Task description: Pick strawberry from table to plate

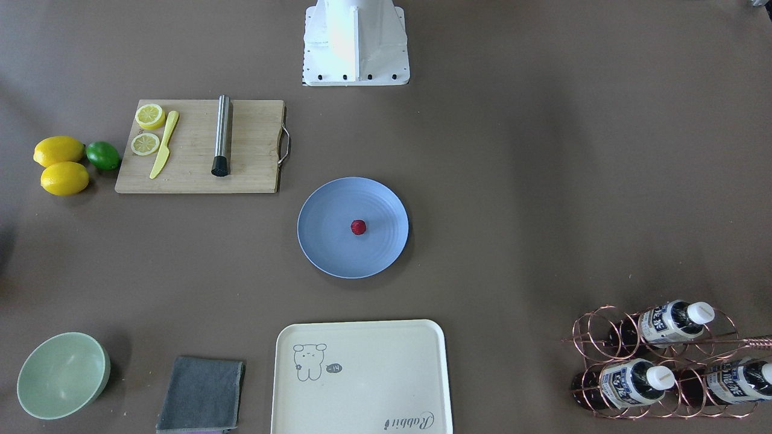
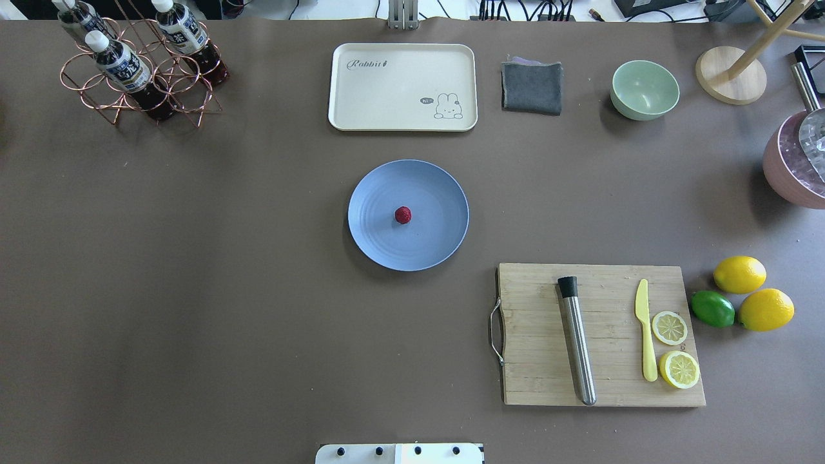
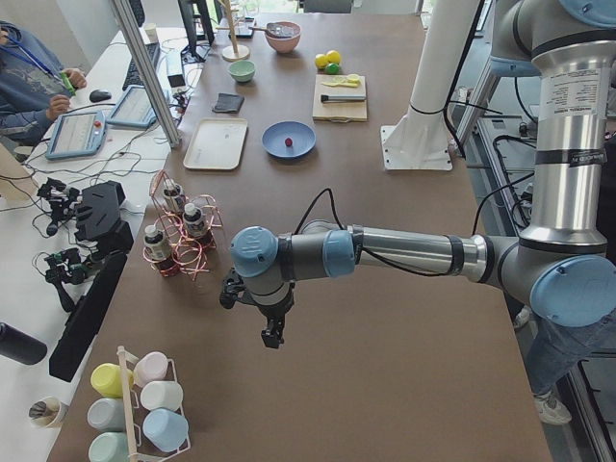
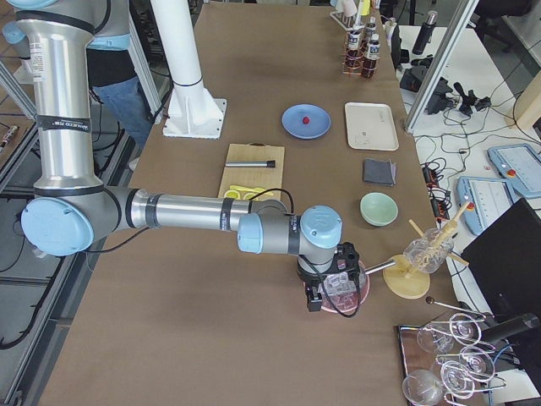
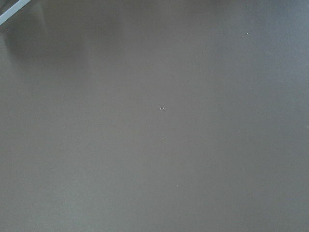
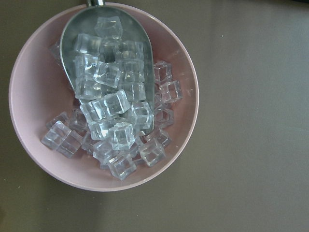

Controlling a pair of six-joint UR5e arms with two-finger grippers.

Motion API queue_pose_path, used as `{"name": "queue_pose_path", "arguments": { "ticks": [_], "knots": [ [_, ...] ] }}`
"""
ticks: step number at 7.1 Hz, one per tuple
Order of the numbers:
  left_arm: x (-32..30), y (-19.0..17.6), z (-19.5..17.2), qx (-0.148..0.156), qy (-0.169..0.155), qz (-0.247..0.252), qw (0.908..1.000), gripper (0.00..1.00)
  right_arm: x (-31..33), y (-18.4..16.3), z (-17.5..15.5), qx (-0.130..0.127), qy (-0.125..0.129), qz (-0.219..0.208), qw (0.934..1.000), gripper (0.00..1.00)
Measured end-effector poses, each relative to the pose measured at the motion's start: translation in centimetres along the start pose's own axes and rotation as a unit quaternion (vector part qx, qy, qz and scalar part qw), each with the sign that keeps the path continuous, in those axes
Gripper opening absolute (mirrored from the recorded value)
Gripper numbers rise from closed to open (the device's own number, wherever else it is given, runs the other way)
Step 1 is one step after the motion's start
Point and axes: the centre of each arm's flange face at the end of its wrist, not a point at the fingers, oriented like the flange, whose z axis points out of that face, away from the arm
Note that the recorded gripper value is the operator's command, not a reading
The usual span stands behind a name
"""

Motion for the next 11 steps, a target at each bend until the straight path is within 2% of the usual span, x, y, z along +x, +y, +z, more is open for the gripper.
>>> {"name": "queue_pose_path", "arguments": {
  "ticks": [11],
  "knots": [
    [-0.37, 0.60, 0.51, -0.006, 0.001, -0.006, 1.0000, 0.99, 0.13, 0.12, 0.15, -0.002, 0.001, 0.001, 1.0000, 1.00]
  ]
}}
